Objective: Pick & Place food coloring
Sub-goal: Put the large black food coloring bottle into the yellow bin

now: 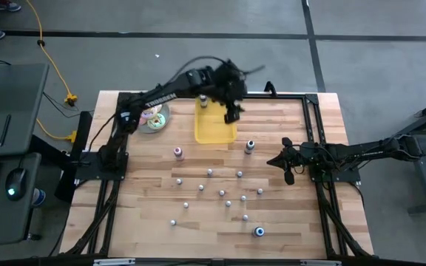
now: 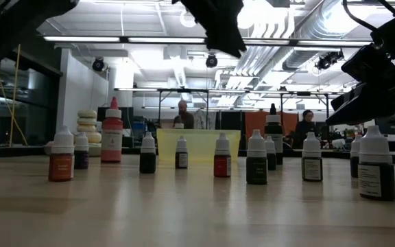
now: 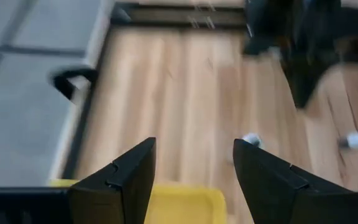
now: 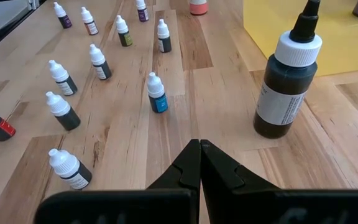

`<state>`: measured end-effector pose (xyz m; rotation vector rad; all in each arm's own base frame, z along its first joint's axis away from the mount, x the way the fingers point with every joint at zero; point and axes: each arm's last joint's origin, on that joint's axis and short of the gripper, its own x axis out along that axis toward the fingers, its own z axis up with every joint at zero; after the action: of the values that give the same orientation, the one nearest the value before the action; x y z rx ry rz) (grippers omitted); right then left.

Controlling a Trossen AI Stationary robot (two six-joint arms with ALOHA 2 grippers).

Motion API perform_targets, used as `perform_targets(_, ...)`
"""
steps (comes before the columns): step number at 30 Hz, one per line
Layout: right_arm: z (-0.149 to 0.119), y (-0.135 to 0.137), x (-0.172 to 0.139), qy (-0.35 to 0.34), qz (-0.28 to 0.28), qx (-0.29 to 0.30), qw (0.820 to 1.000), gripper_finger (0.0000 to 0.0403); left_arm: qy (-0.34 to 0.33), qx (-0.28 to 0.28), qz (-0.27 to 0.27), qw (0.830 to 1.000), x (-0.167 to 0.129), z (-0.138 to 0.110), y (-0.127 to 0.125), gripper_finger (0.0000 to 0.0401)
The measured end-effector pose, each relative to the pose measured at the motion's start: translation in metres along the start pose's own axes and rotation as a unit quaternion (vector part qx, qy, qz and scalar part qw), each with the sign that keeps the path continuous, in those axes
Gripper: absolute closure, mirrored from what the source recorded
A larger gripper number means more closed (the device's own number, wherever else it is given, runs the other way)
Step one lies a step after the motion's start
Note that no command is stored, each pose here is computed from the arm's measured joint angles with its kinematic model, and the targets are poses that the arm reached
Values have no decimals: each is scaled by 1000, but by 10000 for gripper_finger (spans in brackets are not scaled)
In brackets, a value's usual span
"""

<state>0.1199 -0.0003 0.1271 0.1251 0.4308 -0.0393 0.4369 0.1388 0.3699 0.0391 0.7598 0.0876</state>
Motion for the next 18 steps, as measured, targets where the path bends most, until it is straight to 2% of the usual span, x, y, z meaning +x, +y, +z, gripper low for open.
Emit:
perform_targets(5,0,0,0,1,0,0,1000,402,31,17,-57,998,29,-6,-25,191)
perform_targets(11,0,0,0,0,0,0,1000,402,62,36,-122,990,61,-18,-37,191)
perform_targets(14,0,0,0,1,0,0,1000,402,62,85,-149,983,70,-22,-43,191)
perform_targets(18,0,0,0,0,0,0,1000,402,72,145,-159,974,88,-30,-45,191)
